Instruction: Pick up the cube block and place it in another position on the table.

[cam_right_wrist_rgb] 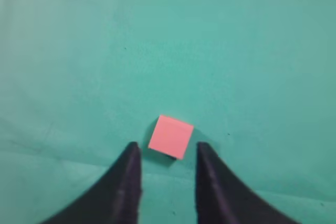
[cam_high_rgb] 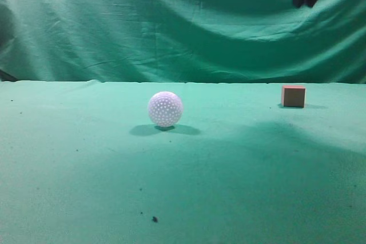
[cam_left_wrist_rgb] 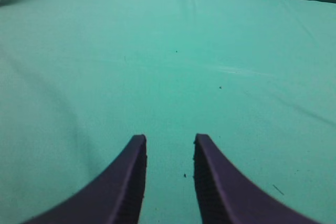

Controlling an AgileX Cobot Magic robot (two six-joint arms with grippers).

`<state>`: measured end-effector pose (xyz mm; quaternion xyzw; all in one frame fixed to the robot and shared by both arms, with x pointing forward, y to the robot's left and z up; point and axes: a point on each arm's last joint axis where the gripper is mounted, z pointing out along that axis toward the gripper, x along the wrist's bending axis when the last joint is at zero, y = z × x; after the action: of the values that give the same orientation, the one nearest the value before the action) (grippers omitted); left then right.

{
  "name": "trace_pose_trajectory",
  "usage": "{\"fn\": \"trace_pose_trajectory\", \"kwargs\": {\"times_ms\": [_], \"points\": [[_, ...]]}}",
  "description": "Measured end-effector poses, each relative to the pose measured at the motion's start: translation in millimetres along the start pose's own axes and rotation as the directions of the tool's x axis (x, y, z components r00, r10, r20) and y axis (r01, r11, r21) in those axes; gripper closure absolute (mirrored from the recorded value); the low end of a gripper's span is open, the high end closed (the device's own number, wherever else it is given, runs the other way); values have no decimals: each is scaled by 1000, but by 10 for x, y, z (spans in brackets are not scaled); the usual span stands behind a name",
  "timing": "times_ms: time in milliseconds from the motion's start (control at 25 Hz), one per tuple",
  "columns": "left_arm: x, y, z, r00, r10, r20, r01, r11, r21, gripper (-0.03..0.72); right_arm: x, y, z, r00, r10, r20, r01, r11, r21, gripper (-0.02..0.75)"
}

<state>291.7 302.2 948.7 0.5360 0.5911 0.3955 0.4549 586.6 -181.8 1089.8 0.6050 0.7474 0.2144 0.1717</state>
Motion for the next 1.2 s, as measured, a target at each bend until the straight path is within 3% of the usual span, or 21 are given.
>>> {"fn": "trace_pose_trajectory", "kwargs": {"times_ms": [40,280,600,880,1000,1200], "points": [[0,0,0,1000,0,0,0,1000,0,426,-11,-41,-166,1000,6,-8,-6,1000,-24,738],[0,0,0,1000,0,0,0,1000,0,426,-77,-554,-797,998,34,-59,-41,992,-120,738],[0,0,0,1000,0,0,0,1000,0,426,-147,-1279,-1121,992,59,-109,-78,981,-176,738],[0,0,0,1000,0,0,0,1000,0,426,-200,-1672,-1497,987,62,-148,-102,956,-276,738],[0,0,0,1000,0,0,0,1000,0,426,-222,-1781,-1605,989,51,-142,-90,955,-281,738],[0,0,0,1000,0,0,0,1000,0,426,-285,-1838,-1615,998,0,-60,-16,965,-261,738]]}}
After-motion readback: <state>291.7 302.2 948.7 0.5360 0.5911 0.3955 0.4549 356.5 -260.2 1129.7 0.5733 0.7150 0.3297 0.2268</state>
